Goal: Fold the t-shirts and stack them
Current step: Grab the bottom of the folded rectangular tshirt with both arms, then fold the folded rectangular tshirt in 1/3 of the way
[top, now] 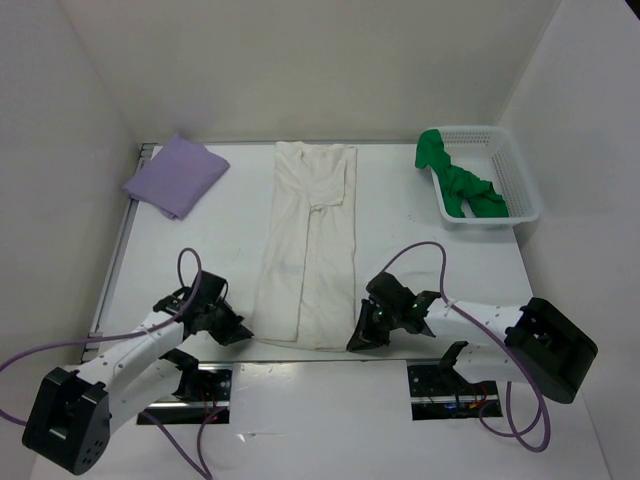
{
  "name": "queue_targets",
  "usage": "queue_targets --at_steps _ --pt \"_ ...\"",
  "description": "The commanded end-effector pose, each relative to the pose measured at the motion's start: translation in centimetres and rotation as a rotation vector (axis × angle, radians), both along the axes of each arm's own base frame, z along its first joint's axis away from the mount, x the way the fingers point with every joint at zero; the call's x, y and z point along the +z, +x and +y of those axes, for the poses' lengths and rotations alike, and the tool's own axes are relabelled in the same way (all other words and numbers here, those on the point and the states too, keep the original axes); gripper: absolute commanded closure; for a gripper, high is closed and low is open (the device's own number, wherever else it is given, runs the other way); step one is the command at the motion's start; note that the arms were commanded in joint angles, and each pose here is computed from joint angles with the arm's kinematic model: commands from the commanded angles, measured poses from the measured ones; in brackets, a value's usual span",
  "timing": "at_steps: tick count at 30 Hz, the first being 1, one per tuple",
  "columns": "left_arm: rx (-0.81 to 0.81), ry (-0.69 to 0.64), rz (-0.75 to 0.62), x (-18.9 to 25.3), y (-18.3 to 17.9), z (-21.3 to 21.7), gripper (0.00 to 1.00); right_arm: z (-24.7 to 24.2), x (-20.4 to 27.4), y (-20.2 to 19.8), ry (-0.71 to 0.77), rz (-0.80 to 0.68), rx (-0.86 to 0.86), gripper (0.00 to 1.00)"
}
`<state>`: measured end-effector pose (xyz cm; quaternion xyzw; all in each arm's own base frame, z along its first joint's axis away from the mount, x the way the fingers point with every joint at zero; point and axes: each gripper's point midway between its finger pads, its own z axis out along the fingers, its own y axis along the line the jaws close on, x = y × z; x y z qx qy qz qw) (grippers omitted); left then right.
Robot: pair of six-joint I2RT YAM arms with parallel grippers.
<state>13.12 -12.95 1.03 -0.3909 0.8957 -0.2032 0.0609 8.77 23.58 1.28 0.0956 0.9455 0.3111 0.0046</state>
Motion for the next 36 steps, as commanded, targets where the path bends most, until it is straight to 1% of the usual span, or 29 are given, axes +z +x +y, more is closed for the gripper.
queue_targets --at_steps 1,3,4,5,6,7,9,10,12,13,15,16,17,18,19,21,22,23,24,25,26,27,28,29,30,31,33,34,36 --pt "-0.053 0.012 -0.001 0.5 -0.2 0.0 0.99 0.3 0.8 0.3 0.007 -0.018 -0.002 0.96" --pt "-0.083 -0.035 0.015 1.2 -0.8 -0.7 1.00 0.2 1.4 -0.1 0.023 -0.015 0.006 1.00" --pt "-0.110 -0.046 0.034 1.6 -1.4 -1.1 1.00 -0.3 1.4 -0.6 0.005 0.001 0.006 1.00" --pt "-0.133 -0.066 0.017 2.4 -1.7 -1.6 1.00 -0.3 2.3 -1.1 0.029 -0.006 0.021 1.00" --pt "-0.151 -0.078 0.041 3.0 -2.5 -1.7 1.00 -0.2 3.1 -1.3 0.044 -0.006 0.028 1.00" --pt "-0.153 -0.092 0.004 4.7 -1.7 -2.1 1.00 -0.8 3.4 -1.8 0.027 0.010 0.028 1.00" --pt "-0.192 -0.077 -0.001 6.7 -2.1 -1.8 1.00 -0.2 6.0 -1.5 0.086 -0.027 0.027 1.00" --pt "-0.181 -0.058 -0.091 9.3 -0.1 -1.6 1.00 0.0 7.4 -1.3 0.092 -0.032 0.028 1.00" --pt "-0.194 -0.022 -0.090 10.5 1.1 -1.1 1.00 -0.2 8.0 -0.1 0.066 -0.082 0.054 1.00" --pt "-0.216 -0.010 -0.109 10.9 1.8 -0.9 1.00 -0.4 9.4 2.0 0.065 -0.115 0.020 1.00" --pt "-0.202 -0.020 -0.190 12.5 5.0 -1.4 1.00 -0.9 9.7 4.7 0.047 -0.151 0.001 1.00" --pt "-0.187 -0.026 -0.234 13.3 6.0 -1.6 1.00 -1.9 10.7 7.7 0.047 -0.216 -0.028 1.00" --pt "-0.169 -0.027 -0.258 13.6 7.1 -1.8 1.00 -2.5 10.8 9.2 0.032 -0.238 -0.038 1.00" --pt "-0.160 -0.045 -0.319 14.9 8.8 -2.3 1.00 -3.0 9.9 10.6 -0.006 -0.229 -0.043 1.00" --pt "-0.150 -0.032 -0.338 14.9 9.9 -2.4 1.00 -3.6 10.8 13.2 -0.025 -0.291 -0.046 1.00" --pt "-0.110 0.001 -0.361 13.8 13.7 -2.0 1.00 -3.6 10.8 16.6 -0.056 -0.310 -0.043 1.00" --pt "-0.125 -0.004 -0.392 14.2 15.3 -2.3 1.00 -4.0 10.9 18.4 -0.075 -0.341 -0.043 1.00" --pt "-0.118 0.023 -0.386 13.0 17.6 -2.1 1.00 -4.1 11.2 19.9 -0.084 -0.366 -0.048 1.00" --pt "-0.107 0.048 -0.398 12.9 19.2 -1.5 1.00 -4.2 12.3 22.1 -0.099 -0.409 -0.069 1.00" --pt "-0.131 0.085 -0.379 11.4 20.6 -1.4 1.00 -4.8 11.2 23.7 -0.119 -0.395 -0.080 1.00" --pt "-0.110 0.098 -0.442 13.2 23.3 -1.0 1.00 -5.0 11.1 24.7 -0.123 -0.392 -0.093 1.00" --pt "-0.091 0.108 -0.454 13.4 24.8 -0.2 1.00 -5.1 12.1 26.9 -0.122 -0.445 -0.108 1.00" --pt "-0.092 0.116 -0.438 12.4 26.2 0.0 1.00 -5.3 10.6 28.0 -0.136 -0.413 -0.114 1.00" --pt "-0.102 0.121 -0.454 12.6 27.2 -0.1 1.00 -5.3 10.3 28.6 -0.133 -0.412 -0.105 1.00" --pt "-0.095 0.122 -0.501 14.3 29.2 0.0 1.00 -5.5 11.0 30.3 -0.130 -0.444 -0.113 1.00" --pt "-0.093 0.133 -0.477 13.1 30.2 0.0 1.00 -5.5 9.7 31.1 -0.149 -0.429 -0.117 1.00" --pt "-0.102 0.137 -0.507 13.7 32.2 -0.3 1.00 -6.3 9.8 32.9 -0.153 -0.448 -0.138 1.00" --pt "-0.104 0.139 -0.488 12.3 32.9 -0.4 1.00 -6.2 8.8 33.5 -0.156 -0.438 -0.136 1.00" --pt "-0.110 0.133 -0.469 11.3 33.6 -0.7 1.00 -6.3 8.6 34.9 -0.160 -0.449 -0.136 1.00"
